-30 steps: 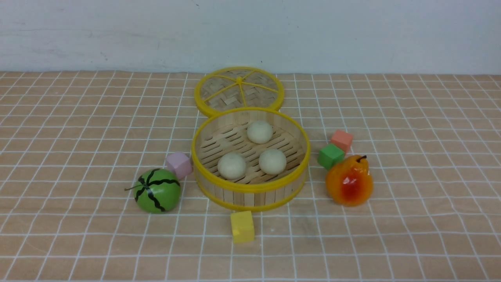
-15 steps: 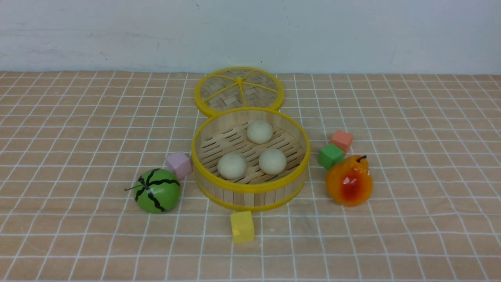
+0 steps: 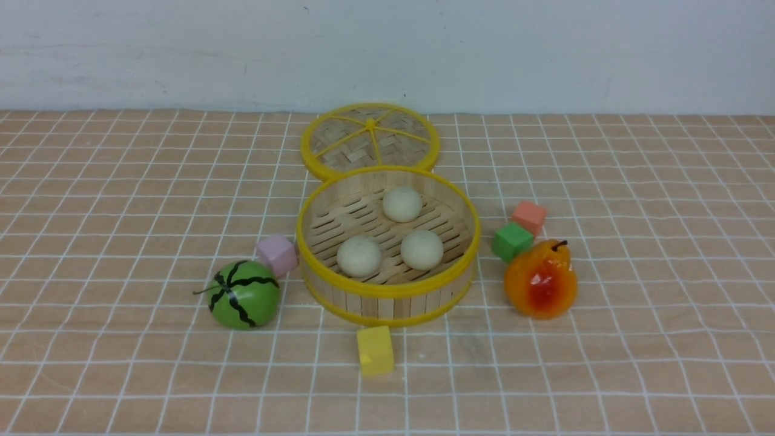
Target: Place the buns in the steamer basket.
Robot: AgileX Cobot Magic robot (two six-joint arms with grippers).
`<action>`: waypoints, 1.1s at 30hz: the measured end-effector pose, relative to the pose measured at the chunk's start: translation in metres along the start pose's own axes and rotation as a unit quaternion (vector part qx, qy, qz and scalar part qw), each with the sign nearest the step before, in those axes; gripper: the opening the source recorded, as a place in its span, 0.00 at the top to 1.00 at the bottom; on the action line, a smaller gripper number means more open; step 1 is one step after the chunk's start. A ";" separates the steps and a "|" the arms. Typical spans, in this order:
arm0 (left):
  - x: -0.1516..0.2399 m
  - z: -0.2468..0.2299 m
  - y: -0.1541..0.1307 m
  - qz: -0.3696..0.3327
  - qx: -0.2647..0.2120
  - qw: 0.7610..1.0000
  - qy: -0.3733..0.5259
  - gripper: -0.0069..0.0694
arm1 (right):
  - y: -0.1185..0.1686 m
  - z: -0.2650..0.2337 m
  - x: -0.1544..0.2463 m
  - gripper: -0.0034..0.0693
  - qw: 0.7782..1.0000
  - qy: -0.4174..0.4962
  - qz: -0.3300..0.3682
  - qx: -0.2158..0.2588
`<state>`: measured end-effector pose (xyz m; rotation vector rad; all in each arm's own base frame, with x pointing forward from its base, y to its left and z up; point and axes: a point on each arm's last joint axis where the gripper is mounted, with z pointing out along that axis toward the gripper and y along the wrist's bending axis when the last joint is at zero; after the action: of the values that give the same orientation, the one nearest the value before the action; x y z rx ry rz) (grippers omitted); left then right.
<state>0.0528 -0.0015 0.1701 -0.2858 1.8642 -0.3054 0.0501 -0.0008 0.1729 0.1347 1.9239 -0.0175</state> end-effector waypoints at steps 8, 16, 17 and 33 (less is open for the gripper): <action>0.000 0.000 0.000 0.000 0.000 1.000 0.000 0.60 | -0.001 0.002 -0.001 0.93 1.000 -0.023 0.002 0.004; 0.000 0.000 0.000 0.000 0.000 1.000 0.000 0.60 | -0.001 0.002 -0.001 0.92 1.000 -0.025 0.002 0.005; 0.000 0.000 0.000 0.000 0.000 1.000 0.000 0.60 | -0.001 0.002 -0.001 0.91 1.000 -0.025 0.002 0.005; 0.000 0.000 0.000 0.000 0.000 1.000 0.000 0.60 | -0.001 0.002 -0.001 0.89 1.000 -0.026 0.002 0.005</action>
<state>0.0528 -0.0015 0.1701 -0.2858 1.8642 -0.3054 0.0522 -0.0023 0.1732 0.1433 1.8720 -0.0274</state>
